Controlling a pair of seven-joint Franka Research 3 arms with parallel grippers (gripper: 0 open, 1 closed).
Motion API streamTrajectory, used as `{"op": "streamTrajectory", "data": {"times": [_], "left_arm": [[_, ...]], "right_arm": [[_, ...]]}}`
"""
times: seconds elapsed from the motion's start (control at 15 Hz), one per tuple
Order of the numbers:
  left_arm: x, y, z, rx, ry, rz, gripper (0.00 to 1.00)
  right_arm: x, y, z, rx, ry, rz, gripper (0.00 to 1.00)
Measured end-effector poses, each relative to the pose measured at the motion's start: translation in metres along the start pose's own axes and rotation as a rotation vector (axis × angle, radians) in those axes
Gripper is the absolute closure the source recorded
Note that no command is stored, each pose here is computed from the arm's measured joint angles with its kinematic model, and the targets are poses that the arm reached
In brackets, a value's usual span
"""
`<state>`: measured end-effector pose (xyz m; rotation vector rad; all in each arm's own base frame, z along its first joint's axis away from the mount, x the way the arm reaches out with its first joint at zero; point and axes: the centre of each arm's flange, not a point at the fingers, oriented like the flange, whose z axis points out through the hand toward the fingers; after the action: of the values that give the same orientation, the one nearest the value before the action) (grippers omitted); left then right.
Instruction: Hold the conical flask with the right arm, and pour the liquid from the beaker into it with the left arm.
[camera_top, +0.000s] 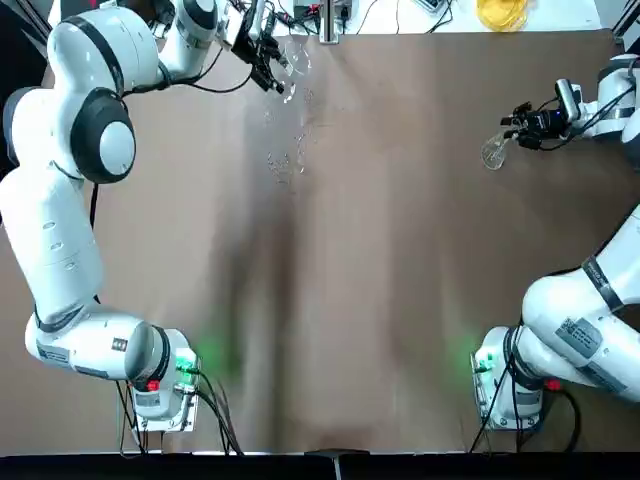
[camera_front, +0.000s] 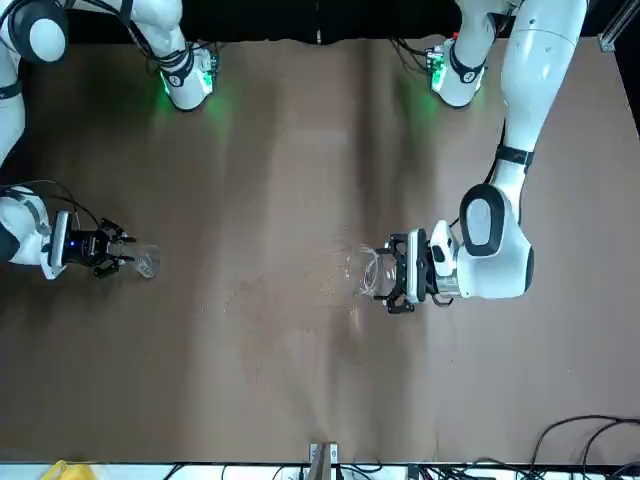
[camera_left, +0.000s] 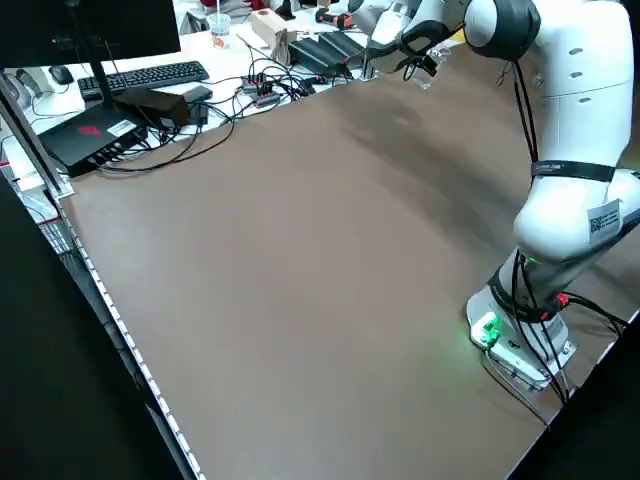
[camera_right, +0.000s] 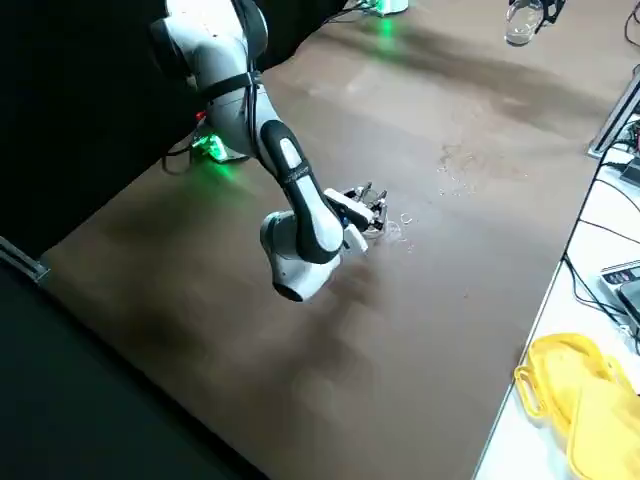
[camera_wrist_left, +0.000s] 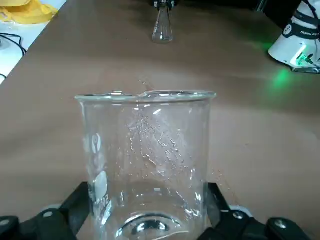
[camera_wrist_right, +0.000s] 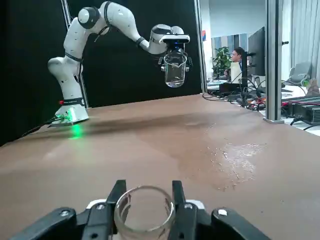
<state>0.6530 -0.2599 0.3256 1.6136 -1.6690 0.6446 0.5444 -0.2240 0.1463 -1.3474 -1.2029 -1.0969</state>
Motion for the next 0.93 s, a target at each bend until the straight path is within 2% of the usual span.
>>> {"op": "streamTrajectory", "data": {"times": [0.93], "left_arm": [[-0.0022, -0.0033, -0.0093, 0.017, -0.001, -0.002, 0.04]], "right_arm": [[0.0001, -0.0003, -0.0006, -0.001, 0.002, 0.012, 0.54]]}}
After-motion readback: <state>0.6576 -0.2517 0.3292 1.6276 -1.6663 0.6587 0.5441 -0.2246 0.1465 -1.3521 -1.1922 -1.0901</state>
